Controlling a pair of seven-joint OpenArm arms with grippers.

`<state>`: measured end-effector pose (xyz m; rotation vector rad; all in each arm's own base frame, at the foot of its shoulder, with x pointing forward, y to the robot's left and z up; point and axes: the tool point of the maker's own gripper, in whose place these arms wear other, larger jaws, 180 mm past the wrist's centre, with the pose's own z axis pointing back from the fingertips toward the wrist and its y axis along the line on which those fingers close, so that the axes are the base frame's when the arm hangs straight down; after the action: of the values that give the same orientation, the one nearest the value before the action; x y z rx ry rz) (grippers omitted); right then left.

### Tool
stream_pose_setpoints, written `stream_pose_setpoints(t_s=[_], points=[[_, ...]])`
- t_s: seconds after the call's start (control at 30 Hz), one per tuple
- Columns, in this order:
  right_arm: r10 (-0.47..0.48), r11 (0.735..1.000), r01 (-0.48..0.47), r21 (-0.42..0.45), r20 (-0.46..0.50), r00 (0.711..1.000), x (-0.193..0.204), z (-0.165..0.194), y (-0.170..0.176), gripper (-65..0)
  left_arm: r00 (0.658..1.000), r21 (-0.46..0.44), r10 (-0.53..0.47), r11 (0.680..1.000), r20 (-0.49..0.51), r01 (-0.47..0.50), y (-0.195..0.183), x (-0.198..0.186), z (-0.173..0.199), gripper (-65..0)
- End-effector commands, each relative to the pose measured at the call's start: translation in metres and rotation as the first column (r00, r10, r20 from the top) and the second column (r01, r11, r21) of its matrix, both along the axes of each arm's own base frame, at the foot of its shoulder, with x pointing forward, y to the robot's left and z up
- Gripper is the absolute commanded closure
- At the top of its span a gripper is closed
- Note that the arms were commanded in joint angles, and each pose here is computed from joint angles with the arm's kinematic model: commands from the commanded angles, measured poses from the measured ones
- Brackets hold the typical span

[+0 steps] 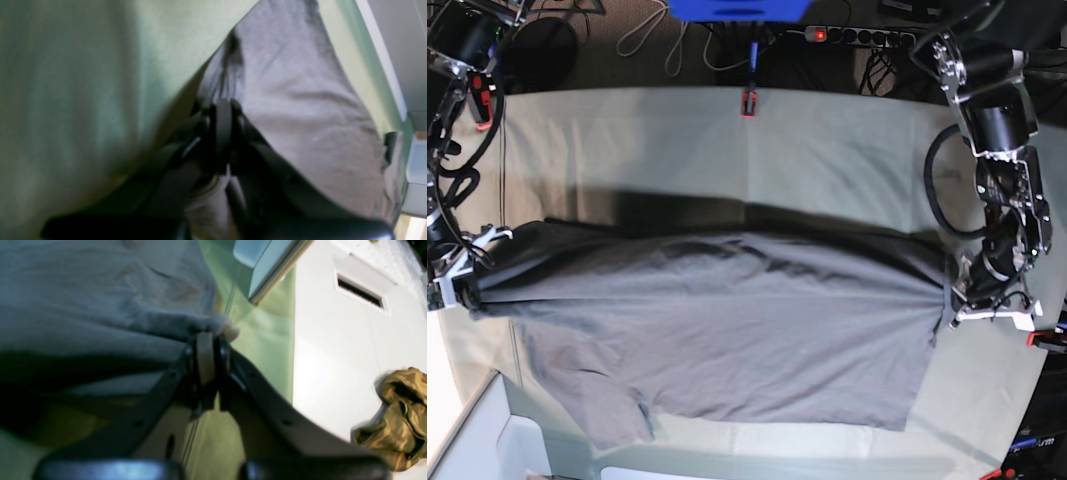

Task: Layout the t-shirt on the table in an organized manner, then fold the t-shirt properly
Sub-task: 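Lower the shirt onto the table with both grippers and release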

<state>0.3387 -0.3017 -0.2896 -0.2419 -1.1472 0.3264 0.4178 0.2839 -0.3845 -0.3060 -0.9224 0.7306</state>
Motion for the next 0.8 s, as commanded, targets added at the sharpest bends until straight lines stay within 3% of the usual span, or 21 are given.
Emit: stream_pose_setpoints(t_s=[0.0,0.23,0.4,0.53,0.67,0.77], points=[[0.005,1.000,-0.004,-0.005,0.095,0.995,0.016,0.030,-0.004,0.0,0.997,0.023,0.009,1.000,0.073,-0.011,0.009,0.015,0.025,0.0],[-0.043,0.991,0.031,0.132,0.084,0.996,0.063,0.017,-0.016,0.0,0.992,0.022,0.006,1.000,0.126,-0.009,0.008,0.035,0.049,-1.5],[-0.036,0.991,0.034,0.126,0.006,0.999,0.098,0.000,-0.013,0.0,0.979,0.022,0.011,1.000,0.201,-0.016,0.009,0.058,0.084,-18.1],[-0.040,0.991,0.033,0.133,0.048,0.998,0.116,0.020,-0.011,0.0,0.969,0.020,0.012,1.000,0.247,-0.018,0.009,0.073,0.108,-29.1],[-0.034,0.991,0.026,0.131,0.063,0.997,0.122,0.028,-0.008,-0.1,0.967,0.016,0.009,1.000,0.253,-0.013,0.005,0.074,0.110,-37.1],[-0.047,0.996,0.045,0.079,0.025,0.999,0.117,0.021,-0.019,-8.5,0.978,0.017,0.010,1.000,0.210,-0.014,0.006,0.061,0.088,-42.1]])
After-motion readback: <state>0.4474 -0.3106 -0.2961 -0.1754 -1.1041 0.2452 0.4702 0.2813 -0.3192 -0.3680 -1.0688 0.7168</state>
